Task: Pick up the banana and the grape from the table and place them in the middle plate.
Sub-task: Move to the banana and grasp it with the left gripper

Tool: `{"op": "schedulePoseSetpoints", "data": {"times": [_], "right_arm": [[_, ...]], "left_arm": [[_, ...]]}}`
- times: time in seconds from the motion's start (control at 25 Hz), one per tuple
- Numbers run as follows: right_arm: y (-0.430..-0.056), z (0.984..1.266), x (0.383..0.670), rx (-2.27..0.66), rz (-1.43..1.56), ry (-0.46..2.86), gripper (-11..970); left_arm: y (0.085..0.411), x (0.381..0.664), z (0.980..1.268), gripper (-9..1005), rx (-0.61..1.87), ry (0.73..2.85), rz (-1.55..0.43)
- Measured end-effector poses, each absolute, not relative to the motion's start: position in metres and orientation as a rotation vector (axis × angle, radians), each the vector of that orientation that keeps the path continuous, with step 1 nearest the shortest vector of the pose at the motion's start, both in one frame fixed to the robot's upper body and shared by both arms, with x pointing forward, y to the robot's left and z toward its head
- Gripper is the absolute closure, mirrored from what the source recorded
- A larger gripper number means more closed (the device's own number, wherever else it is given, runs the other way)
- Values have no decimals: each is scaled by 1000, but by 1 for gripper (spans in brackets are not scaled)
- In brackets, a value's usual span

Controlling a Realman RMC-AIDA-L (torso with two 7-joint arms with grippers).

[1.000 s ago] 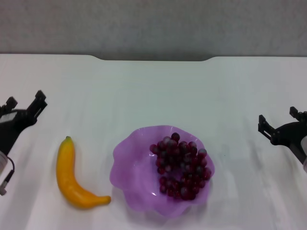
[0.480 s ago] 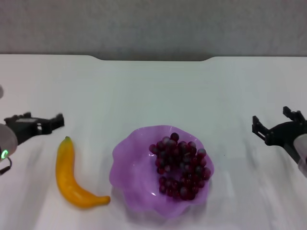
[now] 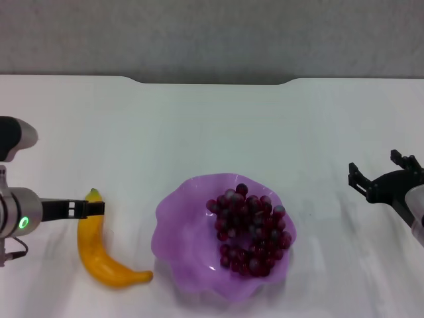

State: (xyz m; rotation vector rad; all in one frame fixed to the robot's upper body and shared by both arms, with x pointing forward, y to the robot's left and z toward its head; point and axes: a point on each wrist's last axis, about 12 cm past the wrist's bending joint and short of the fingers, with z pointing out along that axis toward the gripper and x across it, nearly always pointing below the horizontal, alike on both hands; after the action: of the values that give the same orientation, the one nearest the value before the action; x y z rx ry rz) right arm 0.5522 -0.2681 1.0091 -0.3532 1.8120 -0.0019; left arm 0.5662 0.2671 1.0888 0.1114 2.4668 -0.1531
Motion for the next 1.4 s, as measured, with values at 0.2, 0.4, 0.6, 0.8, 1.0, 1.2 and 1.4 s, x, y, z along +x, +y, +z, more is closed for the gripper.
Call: {"op": "schedulePoseSetpoints", "data": {"times": [0.2,0.4,0.6,0.8,1.0,1.2,1.4], "right_arm": [[-270,1008,552,-353,-8,1817,62],[-270,1008,551,-352,-8,1819,62],[-270,1008,551,-351,-8,1817,62],[-270,1008,551,-351,-8,1818,62],[-270,1008,552,-351,-6,1817,62],[-270,1008,552,-351,-6,1816,62],[-270,1008,551,-347,-5,1816,62]], "left_arm": [[255,565,1086,102,58,2493,-139],[248,566,1079,115,22,2523,-92],[243,568,1071,130,24,2544,-87],[243,570,1065,146,26,2558,-79],[242,572,1063,162,34,2536,-82],[244,573,1057,177,30,2550,-69],[244,573,1056,193,36,2553,-66]]}}
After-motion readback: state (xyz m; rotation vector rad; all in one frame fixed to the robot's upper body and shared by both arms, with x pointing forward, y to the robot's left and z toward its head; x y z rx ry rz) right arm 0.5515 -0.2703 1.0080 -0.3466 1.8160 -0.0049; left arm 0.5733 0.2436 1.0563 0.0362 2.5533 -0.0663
